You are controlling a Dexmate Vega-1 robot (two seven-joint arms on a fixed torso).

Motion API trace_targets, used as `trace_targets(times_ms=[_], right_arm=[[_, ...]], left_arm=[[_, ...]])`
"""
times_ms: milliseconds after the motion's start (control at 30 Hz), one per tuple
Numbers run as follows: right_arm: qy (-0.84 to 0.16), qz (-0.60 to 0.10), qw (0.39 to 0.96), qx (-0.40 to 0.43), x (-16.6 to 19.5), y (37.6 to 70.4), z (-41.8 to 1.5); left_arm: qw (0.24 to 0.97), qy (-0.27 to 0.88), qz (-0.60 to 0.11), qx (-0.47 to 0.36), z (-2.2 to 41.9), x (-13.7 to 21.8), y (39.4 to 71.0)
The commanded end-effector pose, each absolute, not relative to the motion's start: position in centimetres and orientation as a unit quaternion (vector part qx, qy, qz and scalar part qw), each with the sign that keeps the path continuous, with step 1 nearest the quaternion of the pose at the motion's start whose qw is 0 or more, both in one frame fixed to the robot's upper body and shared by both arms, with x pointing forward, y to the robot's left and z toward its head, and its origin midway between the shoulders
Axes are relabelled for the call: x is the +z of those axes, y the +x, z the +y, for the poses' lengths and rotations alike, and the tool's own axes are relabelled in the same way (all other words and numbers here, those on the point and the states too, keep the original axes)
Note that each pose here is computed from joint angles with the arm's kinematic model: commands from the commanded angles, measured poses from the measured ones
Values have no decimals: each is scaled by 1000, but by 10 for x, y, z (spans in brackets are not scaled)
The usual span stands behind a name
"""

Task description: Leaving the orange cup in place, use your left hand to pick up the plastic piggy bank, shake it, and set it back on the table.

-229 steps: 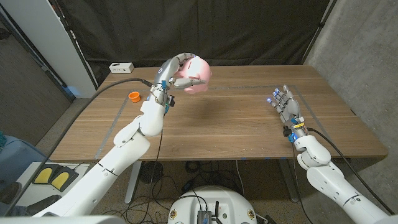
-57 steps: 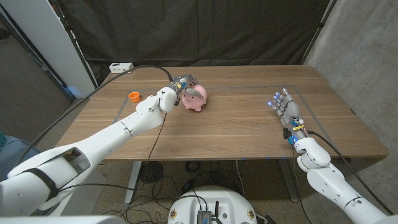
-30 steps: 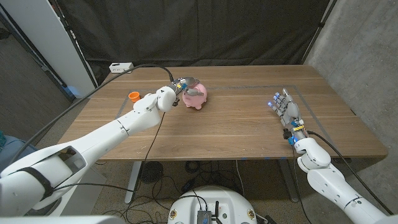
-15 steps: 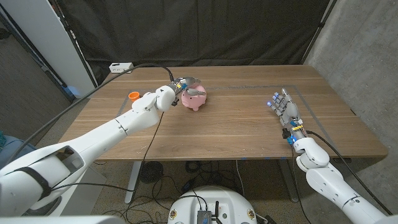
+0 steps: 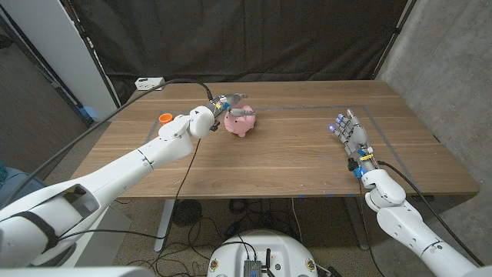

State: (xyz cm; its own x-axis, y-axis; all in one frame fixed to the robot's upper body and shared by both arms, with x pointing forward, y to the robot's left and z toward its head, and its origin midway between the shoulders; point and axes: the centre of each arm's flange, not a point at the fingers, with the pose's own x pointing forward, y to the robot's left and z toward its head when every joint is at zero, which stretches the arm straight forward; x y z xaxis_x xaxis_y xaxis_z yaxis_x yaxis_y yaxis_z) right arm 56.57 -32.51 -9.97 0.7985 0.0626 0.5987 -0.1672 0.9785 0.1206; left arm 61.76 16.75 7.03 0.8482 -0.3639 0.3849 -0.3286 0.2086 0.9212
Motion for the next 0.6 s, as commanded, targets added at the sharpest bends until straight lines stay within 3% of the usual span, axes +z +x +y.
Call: trace_targets(times_ms=[33, 600], right_arm=[[78, -322, 942, 59, -95, 564, -326], [70, -333, 938, 57, -88, 559, -322]], left_arm=[[765, 563, -311, -23, 181, 64, 608], [804, 468, -367, 6, 209, 55, 576]])
